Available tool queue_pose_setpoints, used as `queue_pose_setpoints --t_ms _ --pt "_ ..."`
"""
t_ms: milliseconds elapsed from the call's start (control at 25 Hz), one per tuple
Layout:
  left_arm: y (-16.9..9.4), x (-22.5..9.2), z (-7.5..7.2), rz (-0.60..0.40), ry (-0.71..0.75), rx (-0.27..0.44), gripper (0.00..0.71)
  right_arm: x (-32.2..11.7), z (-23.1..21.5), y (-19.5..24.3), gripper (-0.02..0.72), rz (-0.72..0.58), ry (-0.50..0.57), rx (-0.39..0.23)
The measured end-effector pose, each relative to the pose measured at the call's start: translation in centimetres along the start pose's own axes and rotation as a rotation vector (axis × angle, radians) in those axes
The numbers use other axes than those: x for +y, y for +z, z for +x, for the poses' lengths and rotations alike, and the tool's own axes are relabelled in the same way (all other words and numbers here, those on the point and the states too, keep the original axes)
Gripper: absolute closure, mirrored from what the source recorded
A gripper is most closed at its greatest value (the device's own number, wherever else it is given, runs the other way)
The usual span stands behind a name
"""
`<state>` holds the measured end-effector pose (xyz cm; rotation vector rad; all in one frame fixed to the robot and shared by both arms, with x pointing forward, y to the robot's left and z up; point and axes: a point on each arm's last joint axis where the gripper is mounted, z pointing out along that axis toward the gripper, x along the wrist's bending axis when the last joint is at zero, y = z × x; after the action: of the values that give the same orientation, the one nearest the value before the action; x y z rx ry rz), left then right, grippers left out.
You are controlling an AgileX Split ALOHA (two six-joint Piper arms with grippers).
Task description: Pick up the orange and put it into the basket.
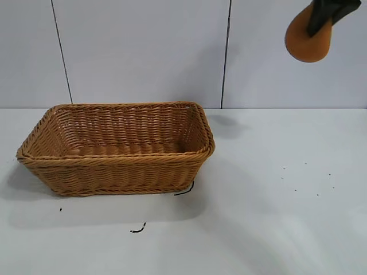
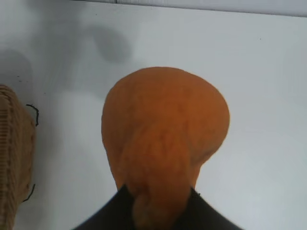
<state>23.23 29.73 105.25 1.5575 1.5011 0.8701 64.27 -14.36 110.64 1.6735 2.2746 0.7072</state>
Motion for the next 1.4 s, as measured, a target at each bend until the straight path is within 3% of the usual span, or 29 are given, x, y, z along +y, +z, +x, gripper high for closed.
queue_pose_setpoints --t_ms 280,680,800,960,1040,1200,1400 --pt "0.0 0.0 0.0 0.000 0.000 0.000 0.071 -1.1 9.1 4.3 0.680 -0.007 -0.167 0.105" --pt "0.0 0.0 0.0 0.000 0.000 0.000 0.071 -4.7 12.1 16.1 0.661 0.127 -0.212 0.108" --pt "0.0 0.0 0.0 0.000 0.000 0.000 0.071 -5.3 12.0 17.4 0.551 0.156 -0.214 0.100" --pt "0.0 0.0 0.0 0.000 0.000 0.000 0.071 -5.0 12.1 16.9 0.217 0.143 -0.213 0.104" --pt "0.0 0.0 0.0 0.000 0.000 0.000 0.071 -4.5 12.2 16.2 0.122 0.130 -0.213 0.108" --pt "0.0 0.0 0.0 0.000 0.000 0.000 0.071 -2.5 12.5 13.3 0.079 0.100 -0.228 0.104" --pt "0.0 0.0 0.0 0.002 0.000 0.000 0.071 1.2 10.1 8.7 0.074 0.032 -0.151 0.003"
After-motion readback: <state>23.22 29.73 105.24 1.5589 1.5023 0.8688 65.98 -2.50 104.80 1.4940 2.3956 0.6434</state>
